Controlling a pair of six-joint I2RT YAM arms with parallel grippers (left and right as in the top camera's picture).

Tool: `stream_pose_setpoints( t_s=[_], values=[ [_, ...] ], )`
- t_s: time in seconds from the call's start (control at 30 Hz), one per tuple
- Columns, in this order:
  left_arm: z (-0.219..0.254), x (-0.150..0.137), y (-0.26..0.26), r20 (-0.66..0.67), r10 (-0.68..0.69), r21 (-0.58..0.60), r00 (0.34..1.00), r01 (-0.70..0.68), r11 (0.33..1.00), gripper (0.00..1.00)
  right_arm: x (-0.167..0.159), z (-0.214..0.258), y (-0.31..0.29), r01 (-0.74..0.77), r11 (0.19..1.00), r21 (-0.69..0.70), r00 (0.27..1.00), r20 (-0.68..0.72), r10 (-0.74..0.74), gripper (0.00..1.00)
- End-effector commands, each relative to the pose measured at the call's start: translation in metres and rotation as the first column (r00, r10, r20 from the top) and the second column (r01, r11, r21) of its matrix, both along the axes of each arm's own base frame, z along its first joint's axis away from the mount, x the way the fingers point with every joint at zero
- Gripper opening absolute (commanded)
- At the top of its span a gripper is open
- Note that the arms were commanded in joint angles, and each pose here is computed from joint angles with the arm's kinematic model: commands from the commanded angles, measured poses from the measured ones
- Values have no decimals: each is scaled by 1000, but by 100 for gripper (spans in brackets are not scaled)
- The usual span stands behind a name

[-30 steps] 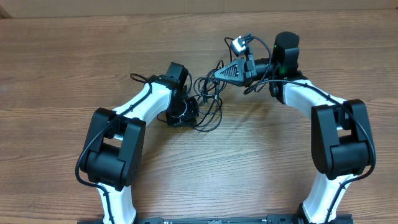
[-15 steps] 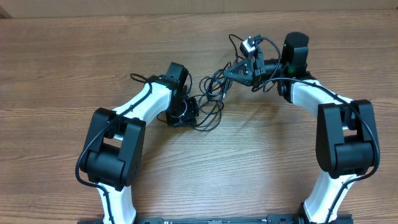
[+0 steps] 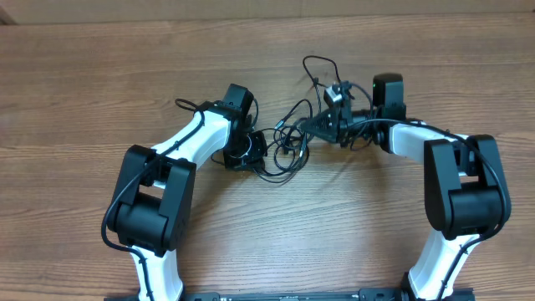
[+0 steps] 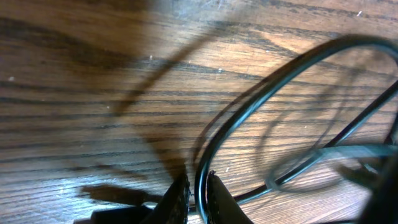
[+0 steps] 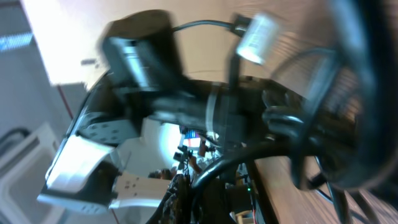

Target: Untangle cables

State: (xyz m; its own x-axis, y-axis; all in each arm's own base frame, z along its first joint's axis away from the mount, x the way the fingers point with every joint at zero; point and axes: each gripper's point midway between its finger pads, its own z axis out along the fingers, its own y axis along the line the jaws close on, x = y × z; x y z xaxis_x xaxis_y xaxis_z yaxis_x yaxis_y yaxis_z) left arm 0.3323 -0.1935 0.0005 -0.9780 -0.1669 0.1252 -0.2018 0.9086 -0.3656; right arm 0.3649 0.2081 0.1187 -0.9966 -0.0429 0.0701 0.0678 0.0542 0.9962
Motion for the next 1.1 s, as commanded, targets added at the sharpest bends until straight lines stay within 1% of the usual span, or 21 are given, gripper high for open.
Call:
stream_pose_setpoints(
  t_s=[0.0,0.07,0.1,0.17,0.23,0.33,0.4,0.47,0.6,0.67,0.7,0.73,0.77,0.8,0.83,0.9,1.0,1.07],
  values=[
    [-12,-6,9,-11,-14,54,1000,14,998,14,3,-27,-6,85,991,-102,995,-50,-90,6],
    [-11,-6,9,-10,-14,54,1000,14,998,14,0,-49,-10,121,973,-197,978,-146,-152,7],
    [-11,-6,9,-10,-14,54,1000,14,998,15,-3,-56,-12,125,966,-225,972,-167,-165,7],
    [-12,-6,9,-11,-14,54,1000,14,998,15,-12,-68,-14,113,955,-274,968,-186,-168,6],
    [-11,-6,9,-12,-14,54,1000,14,998,17,-22,-74,-16,90,950,-299,968,-198,-154,5],
    [-10,-6,8,-10,-33,38,999,33,999,17,-33,-80,-18,62,944,-323,973,-191,-130,4],
    [-3,-3,1,21,-105,-18,994,105,994,18,-38,-82,-19,48,944,-327,979,-171,-110,4],
    [9,3,-2,52,-161,-59,986,164,985,19,-40,-82,-19,41,944,-327,983,-156,-97,4],
    [41,20,0,100,-231,-71,968,239,968,25,-41,-82,-19,37,946,-321,990,-115,-78,4],
    [62,27,-2,147,-305,-78,941,318,945,30,-41,-81,-18,34,948,-316,994,-90,-66,4],
    [72,30,-3,173,-347,-73,922,364,929,35,-42,-79,-18,31,951,-307,996,-71,-55,4],
    [79,31,-3,192,-381,-68,904,400,914,43,-42,-78,-17,29,954,-300,997,-61,-50,4],
    [86,32,-4,210,-413,-63,886,434,899,53,-42,-77,-17,27,956,-292,998,-50,-43,4],
    [91,33,-4,232,-447,-55,864,471,881,61,-42,-76,-16,25,959,-282,998,-40,-38,4],
    [94,34,-5,254,-483,-46,838,510,859,64,-42,-75,-16,24,961,-277,999,-35,-35,4],
    [95,34,-8,288,-537,-30,793,569,822,66,-43,-71,-15,19,967,-256,1000,-14,-23,4],
    [85,30,-16,309,-594,-14,742,629,778,63,-44,-68,-14,13,972,-233,1000,7,-12,4],
    [74,22,-22,316,-640,-9,701,676,736,62,-44,-68,-14,13,972,-233,1000,7,-12,4]
  ],
)
